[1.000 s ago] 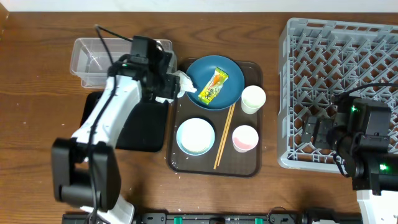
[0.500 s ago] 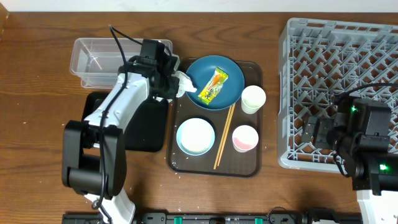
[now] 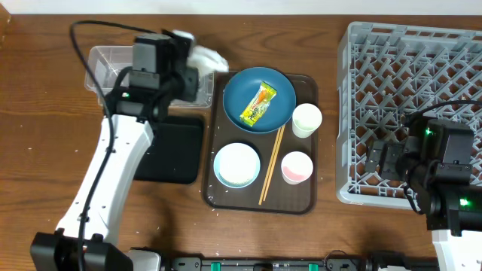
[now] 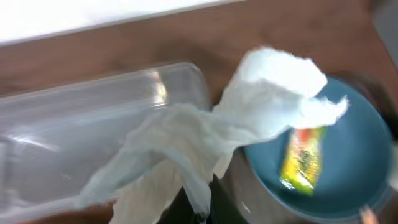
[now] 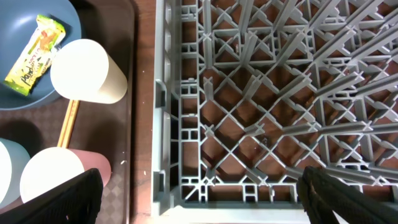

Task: Sort waste into correct bins and load items into the dishwasher rack
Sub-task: 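Carry the tissue left and drop it into the clear plastic bin, then reach the left gripper back to the plate and grasp the yellow wrapper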

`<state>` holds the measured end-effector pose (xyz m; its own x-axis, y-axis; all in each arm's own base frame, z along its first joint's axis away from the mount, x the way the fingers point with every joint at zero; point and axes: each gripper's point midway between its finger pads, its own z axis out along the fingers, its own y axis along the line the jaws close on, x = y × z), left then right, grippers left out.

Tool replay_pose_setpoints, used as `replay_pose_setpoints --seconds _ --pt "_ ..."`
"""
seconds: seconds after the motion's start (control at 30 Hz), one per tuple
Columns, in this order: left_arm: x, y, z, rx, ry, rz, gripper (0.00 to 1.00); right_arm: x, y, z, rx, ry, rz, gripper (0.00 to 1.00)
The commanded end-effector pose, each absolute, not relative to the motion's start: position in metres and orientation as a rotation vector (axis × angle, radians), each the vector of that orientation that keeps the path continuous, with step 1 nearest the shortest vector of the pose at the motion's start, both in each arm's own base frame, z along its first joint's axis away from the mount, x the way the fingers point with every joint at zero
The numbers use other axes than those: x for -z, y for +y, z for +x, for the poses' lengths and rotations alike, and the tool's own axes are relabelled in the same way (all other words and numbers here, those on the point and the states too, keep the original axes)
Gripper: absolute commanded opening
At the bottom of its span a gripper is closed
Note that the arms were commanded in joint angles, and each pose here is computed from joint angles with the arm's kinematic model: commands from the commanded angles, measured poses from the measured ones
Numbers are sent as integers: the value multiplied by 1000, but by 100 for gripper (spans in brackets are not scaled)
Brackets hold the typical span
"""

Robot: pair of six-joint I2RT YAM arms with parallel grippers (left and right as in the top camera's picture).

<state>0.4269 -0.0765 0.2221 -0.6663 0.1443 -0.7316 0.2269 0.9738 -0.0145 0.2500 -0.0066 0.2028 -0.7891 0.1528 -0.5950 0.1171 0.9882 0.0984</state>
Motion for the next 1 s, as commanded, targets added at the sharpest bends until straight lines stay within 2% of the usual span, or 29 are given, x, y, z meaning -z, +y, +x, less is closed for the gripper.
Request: replay_pose_setpoints --seconds 0.0,0.2,0.23,0.27,0.33,0.37,0.4,0.43,0.53,0.67,0.83,0.97 --pt "-221 -44 445 6 2286 172 7 -211 -6 251 -70 2469 166 99" --pt "-186 -22 469 -20 2324 115 7 -211 -6 251 -70 2469 167 99" --pt "-178 -21 470 -22 2344 113 11 -211 -6 251 -70 2470 167 99" --pt "-168 -22 471 -17 2367 116 22 -211 -6 251 -70 2470 166 99" --pt "-157 -23 470 -6 2396 123 24 -211 -6 251 -70 2470 166 99" --pt "-157 -25 469 8 2399 128 32 -211 -6 251 -70 2470 166 99" --pt "-160 -29 469 35 2392 138 49 -211 -6 251 -70 2470 166 99" --pt "-166 -34 468 69 2378 150 58 -211 -6 251 -70 2470 166 99" --pt "-196 -57 461 244 2312 150 62 -211 -6 251 -70 2470 166 99" --pt "-226 -109 444 482 2231 272 74 -211 -6 252 -70 2468 166 99" --pt "-206 -159 431 488 2247 508 80 -211 -6 252 -71 2467 166 99" --pt "-169 -194 430 484 2295 606 83 -210 -6 250 -71 2474 167 99"
